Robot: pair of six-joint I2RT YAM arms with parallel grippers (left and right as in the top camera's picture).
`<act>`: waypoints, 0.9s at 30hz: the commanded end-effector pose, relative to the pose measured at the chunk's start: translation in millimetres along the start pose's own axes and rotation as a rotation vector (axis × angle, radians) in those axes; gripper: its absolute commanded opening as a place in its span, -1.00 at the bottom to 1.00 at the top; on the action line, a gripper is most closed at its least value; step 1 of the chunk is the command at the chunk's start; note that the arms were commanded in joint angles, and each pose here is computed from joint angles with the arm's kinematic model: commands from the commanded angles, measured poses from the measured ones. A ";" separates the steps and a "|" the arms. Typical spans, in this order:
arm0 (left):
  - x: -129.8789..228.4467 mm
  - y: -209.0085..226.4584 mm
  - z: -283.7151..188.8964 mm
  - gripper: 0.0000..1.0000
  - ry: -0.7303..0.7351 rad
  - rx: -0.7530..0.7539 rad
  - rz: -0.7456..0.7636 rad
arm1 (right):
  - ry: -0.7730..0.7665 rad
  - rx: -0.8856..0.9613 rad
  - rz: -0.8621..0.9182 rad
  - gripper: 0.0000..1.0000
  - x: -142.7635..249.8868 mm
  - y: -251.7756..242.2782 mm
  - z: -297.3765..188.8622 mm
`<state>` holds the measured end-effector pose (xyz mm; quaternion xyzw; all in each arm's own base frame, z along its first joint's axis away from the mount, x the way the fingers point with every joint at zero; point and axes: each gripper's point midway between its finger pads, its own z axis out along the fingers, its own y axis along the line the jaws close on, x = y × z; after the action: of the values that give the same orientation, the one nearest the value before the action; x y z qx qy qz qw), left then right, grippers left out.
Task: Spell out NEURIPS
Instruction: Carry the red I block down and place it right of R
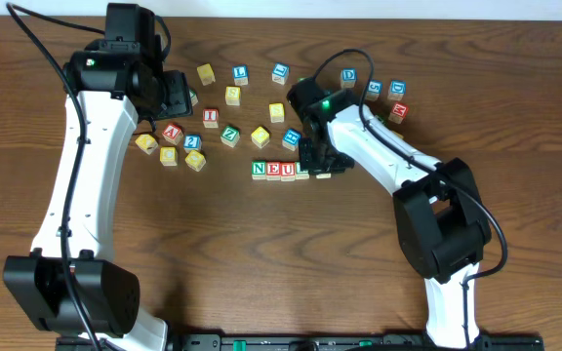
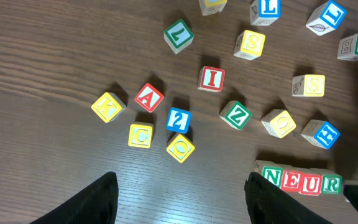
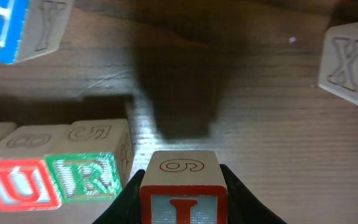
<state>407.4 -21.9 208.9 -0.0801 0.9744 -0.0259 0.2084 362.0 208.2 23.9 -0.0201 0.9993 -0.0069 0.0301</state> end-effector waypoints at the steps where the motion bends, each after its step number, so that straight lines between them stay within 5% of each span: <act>1: 0.4 0.8 -0.5 0.29 -0.001 -0.008 0.012 | -0.006 0.011 0.031 -0.47 0.1 -3.0 6.7; 27: 0.4 0.7 -0.5 0.29 -0.001 -0.008 0.012 | -0.032 -0.013 0.033 -0.37 -4.6 0.5 11.0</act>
<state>407.4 -21.9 208.9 -0.0801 0.9744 -0.0259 0.2084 360.9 207.5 6.0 -0.0110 0.9992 -0.0020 0.0376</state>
